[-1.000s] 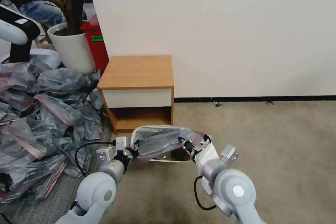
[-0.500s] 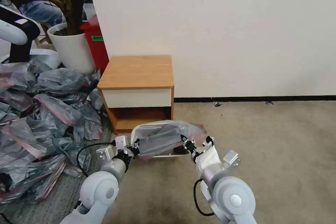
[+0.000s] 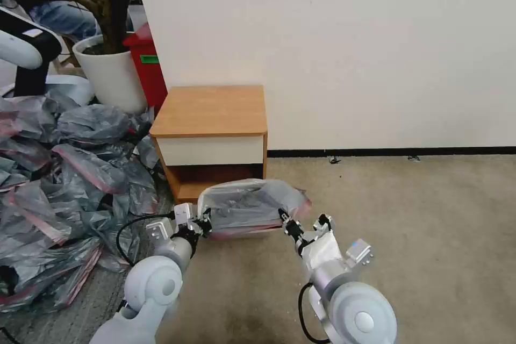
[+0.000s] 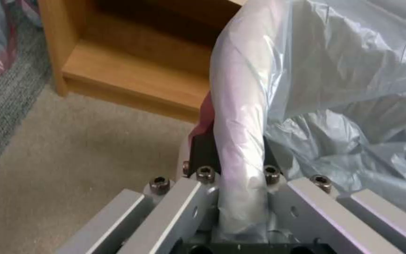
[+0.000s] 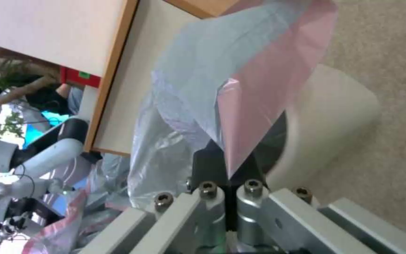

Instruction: Pick up the garbage bag from the table and place it over the trash can.

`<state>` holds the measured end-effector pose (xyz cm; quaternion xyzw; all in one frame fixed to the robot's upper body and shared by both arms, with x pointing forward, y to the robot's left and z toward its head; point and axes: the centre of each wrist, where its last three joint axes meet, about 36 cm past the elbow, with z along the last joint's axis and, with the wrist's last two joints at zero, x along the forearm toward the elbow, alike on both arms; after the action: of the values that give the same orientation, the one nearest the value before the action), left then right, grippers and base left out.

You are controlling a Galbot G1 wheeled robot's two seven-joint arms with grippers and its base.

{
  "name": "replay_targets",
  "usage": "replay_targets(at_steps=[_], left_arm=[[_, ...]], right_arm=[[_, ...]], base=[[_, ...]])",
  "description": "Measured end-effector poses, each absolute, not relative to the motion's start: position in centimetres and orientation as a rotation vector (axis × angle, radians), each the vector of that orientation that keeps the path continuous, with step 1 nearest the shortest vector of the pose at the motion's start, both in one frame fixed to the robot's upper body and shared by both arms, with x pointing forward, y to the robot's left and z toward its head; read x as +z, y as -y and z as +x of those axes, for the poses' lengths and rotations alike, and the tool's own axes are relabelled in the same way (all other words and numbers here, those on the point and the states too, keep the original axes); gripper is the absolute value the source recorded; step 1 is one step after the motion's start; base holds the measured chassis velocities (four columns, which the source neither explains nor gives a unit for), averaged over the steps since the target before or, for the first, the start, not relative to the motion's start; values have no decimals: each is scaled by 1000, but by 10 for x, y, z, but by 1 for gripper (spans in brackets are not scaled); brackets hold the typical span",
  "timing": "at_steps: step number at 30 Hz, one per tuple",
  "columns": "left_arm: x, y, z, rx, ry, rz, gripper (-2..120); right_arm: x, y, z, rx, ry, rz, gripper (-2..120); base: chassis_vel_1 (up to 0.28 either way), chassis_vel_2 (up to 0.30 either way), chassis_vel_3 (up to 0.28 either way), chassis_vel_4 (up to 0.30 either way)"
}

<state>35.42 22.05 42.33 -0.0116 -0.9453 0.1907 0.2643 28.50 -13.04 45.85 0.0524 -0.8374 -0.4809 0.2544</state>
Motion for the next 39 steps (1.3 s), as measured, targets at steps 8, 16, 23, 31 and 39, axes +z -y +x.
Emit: replay_targets(at_steps=[8, 16, 23, 31, 39], left_arm=[[427, -217, 360, 573, 2535, -10, 3], [430, -215, 362, 627, 2510, 0, 3], [436, -215, 358, 631, 2498, -28, 3], [437, -214, 350, 631, 2466, -50, 3], [438, -213, 345, 635, 2437, -69, 3]], right_arm=[[452, 129, 277, -1294, 2284, 113, 0], [438, 128, 277, -1271, 2288, 72, 0], [422, 128, 286, -1230, 2305, 31, 0], [407, 126, 293, -1181, 2324, -7, 0], [393, 124, 296, -1131, 2347, -34, 0]], base=[[0, 0, 0, 0], [0, 0, 0, 0], [0, 0, 0, 0], [0, 0, 0, 0], [0, 0, 0, 0]])
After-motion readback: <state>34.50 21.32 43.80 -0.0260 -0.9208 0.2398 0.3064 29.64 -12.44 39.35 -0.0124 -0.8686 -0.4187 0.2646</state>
